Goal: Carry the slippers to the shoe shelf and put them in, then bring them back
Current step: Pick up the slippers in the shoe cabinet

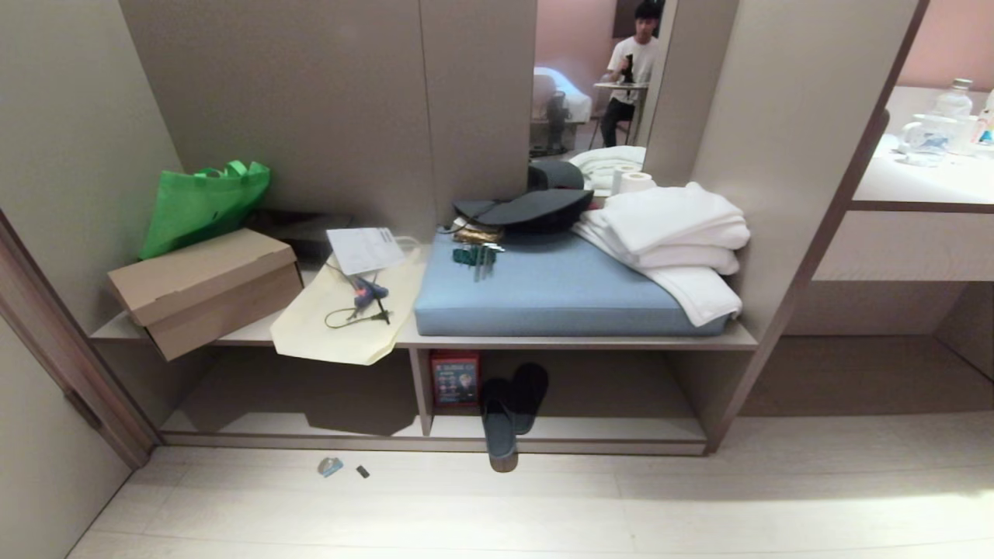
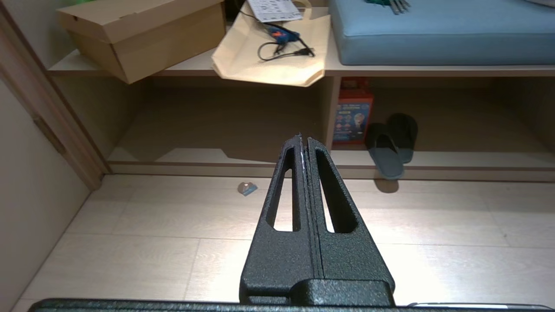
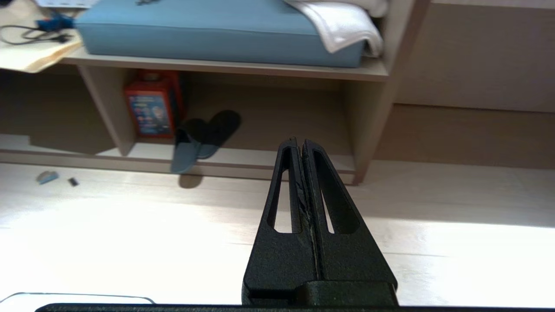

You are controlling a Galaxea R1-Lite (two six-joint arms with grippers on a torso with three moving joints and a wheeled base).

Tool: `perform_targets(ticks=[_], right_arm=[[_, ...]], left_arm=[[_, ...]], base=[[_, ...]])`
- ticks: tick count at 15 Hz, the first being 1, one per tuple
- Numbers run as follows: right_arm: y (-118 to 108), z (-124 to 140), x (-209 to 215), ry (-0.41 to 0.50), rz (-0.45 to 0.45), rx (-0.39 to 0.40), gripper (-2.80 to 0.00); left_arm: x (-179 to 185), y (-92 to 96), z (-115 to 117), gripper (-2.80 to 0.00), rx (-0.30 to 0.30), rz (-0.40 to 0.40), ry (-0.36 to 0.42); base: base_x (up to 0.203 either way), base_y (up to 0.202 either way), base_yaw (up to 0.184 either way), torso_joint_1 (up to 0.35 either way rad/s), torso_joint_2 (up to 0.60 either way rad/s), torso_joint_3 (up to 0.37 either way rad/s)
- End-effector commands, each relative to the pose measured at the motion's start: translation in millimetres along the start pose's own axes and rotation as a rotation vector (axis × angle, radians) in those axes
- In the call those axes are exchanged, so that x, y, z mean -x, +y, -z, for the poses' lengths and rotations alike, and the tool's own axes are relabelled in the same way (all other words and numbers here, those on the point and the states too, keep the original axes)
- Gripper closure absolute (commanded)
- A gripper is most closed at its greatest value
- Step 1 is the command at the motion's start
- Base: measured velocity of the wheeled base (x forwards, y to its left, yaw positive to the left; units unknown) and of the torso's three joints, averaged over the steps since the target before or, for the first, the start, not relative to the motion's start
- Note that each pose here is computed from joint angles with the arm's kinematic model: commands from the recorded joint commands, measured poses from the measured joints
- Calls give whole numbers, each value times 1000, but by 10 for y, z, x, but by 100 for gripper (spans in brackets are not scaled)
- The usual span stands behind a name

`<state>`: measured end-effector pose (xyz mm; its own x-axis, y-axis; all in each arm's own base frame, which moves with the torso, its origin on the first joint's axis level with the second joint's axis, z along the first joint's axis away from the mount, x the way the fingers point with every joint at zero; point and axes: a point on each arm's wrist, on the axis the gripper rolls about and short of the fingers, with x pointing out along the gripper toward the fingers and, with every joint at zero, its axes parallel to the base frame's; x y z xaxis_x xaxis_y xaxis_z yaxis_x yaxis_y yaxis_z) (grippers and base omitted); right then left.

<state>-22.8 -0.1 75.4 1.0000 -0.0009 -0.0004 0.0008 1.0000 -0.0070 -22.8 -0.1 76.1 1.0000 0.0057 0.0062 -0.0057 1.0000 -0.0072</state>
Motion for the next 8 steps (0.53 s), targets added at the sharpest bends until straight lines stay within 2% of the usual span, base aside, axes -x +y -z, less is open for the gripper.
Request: perform_targets(ticks=[1, 8], right_arm=[[0, -1, -1, 1, -1, 1, 0], [0, -1, -1, 1, -1, -1, 0]], left_arm=[[-1, 0, -1, 0, 0, 0, 2], [-1, 0, -1, 0, 2, 0, 2]], base=[[0, 197, -2, 6, 2, 2], [0, 197, -1, 3, 2, 2]])
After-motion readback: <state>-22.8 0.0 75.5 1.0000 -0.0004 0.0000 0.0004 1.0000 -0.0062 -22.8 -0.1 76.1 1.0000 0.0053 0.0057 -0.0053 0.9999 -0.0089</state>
